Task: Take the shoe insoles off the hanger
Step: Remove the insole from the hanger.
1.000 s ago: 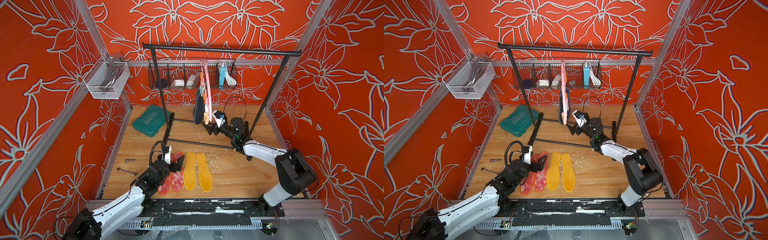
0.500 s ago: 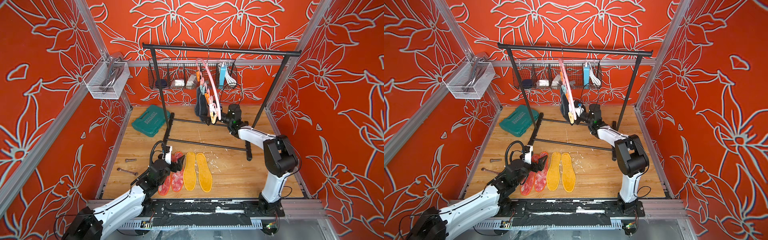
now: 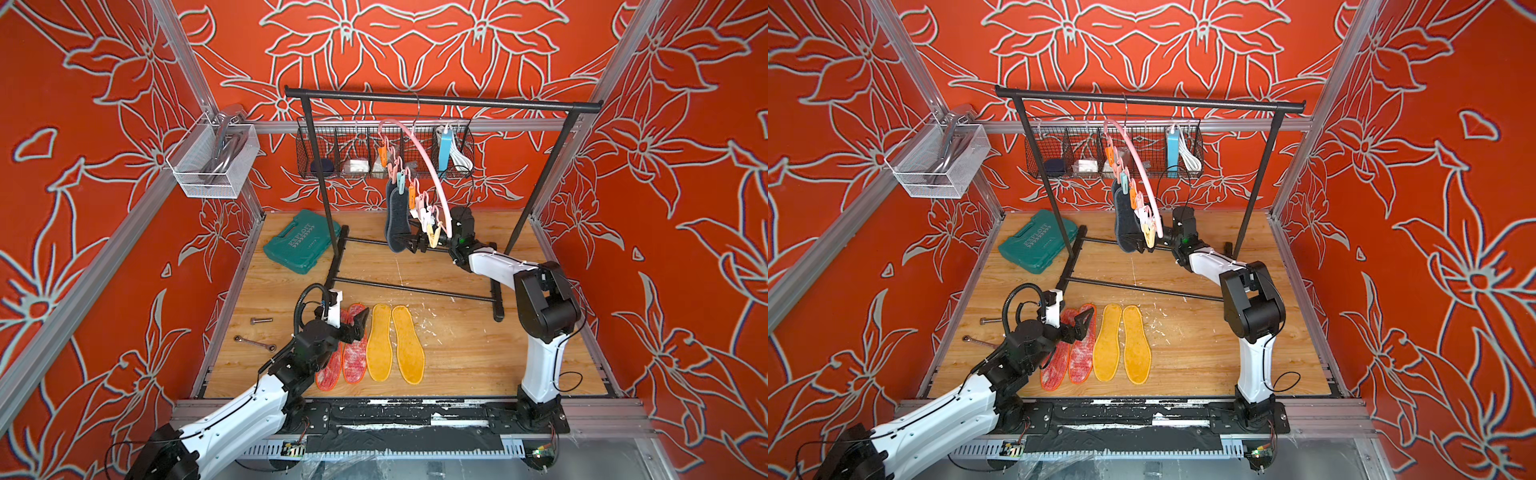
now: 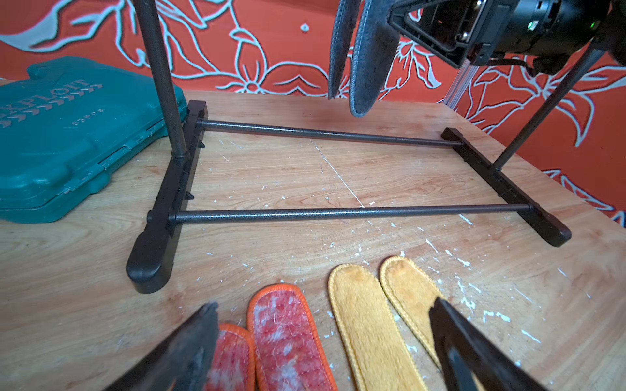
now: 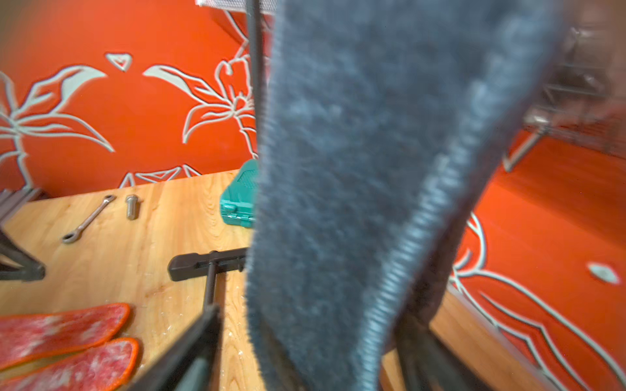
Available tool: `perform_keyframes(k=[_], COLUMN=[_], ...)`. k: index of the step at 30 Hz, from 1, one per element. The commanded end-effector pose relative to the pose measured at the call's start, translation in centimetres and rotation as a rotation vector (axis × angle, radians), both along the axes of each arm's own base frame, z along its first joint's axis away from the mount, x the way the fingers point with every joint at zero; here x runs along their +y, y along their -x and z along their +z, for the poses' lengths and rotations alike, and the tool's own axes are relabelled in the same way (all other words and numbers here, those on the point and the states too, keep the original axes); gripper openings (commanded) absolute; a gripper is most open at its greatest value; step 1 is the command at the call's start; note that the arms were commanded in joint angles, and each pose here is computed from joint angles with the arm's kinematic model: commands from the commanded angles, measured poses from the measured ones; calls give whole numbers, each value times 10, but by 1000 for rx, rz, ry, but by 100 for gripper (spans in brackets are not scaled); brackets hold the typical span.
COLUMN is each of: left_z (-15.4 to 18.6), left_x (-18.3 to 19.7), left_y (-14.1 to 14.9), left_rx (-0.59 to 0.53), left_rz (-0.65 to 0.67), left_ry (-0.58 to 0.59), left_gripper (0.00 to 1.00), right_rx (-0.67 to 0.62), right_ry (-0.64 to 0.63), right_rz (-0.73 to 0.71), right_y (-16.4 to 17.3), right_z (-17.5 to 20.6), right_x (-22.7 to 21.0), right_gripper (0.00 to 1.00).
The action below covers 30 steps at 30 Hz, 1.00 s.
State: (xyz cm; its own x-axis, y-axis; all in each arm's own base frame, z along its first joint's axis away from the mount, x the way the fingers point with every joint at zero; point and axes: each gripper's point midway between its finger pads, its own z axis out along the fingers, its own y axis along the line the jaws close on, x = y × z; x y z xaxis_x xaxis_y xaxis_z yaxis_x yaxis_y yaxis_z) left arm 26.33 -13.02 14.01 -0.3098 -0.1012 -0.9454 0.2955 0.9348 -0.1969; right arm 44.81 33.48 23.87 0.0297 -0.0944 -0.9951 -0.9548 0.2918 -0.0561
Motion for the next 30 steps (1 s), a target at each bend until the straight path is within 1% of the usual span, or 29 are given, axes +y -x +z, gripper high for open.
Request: perform_keyframes(k=[1, 3, 4, 6, 8, 10, 12, 16, 19, 22, 24, 26, 30], left_z=[7, 7, 8, 10, 10, 9, 11, 11, 13, 17, 17, 18, 22], left_x=[2, 2, 2, 1, 0, 1, 1, 3, 4, 4, 5, 6, 1], left_y=[-2, -2, -2, -1, 0, 0, 1, 5, 7, 9, 11, 12, 15], left_rx=[-30, -33, -34, -38, -39, -37, -43, -48, -59, -71, -77, -86, -98], left_rz=[6, 10, 8, -2, -9, -6, -9, -13, -13, -20, -20, -17, -48], left_ry=[0, -2, -1, 4, 6, 7, 7, 9, 21, 34, 44, 49, 58], left_gripper=[92, 92, 92, 92, 92, 92, 92, 92, 92, 92, 92, 92, 92], right_rx=[27, 43, 48, 77, 130, 149, 151, 177, 181, 184, 181, 165, 135], right_ry=[-62, -95, -103, -108, -109, -117, -123, -94, -55, 20, 54, 75, 77], right_rz=[116, 128, 134, 140, 112, 81, 3, -158, -267, -369, -430, -453, -499], right_y=[15, 17, 18, 18, 12, 10, 5, -6, -11, -15, -15, -11, 1], right_z=[9, 14, 15, 17, 15, 13, 11, 3, 1, -1, 4, 12, 35], right_x=[9, 9, 9, 10, 10, 7, 1, -15, -29, -44, -55, -63, -77], right_gripper=[59, 46, 36, 0, 0, 0, 0, 0, 0, 0, 0, 0, 0])
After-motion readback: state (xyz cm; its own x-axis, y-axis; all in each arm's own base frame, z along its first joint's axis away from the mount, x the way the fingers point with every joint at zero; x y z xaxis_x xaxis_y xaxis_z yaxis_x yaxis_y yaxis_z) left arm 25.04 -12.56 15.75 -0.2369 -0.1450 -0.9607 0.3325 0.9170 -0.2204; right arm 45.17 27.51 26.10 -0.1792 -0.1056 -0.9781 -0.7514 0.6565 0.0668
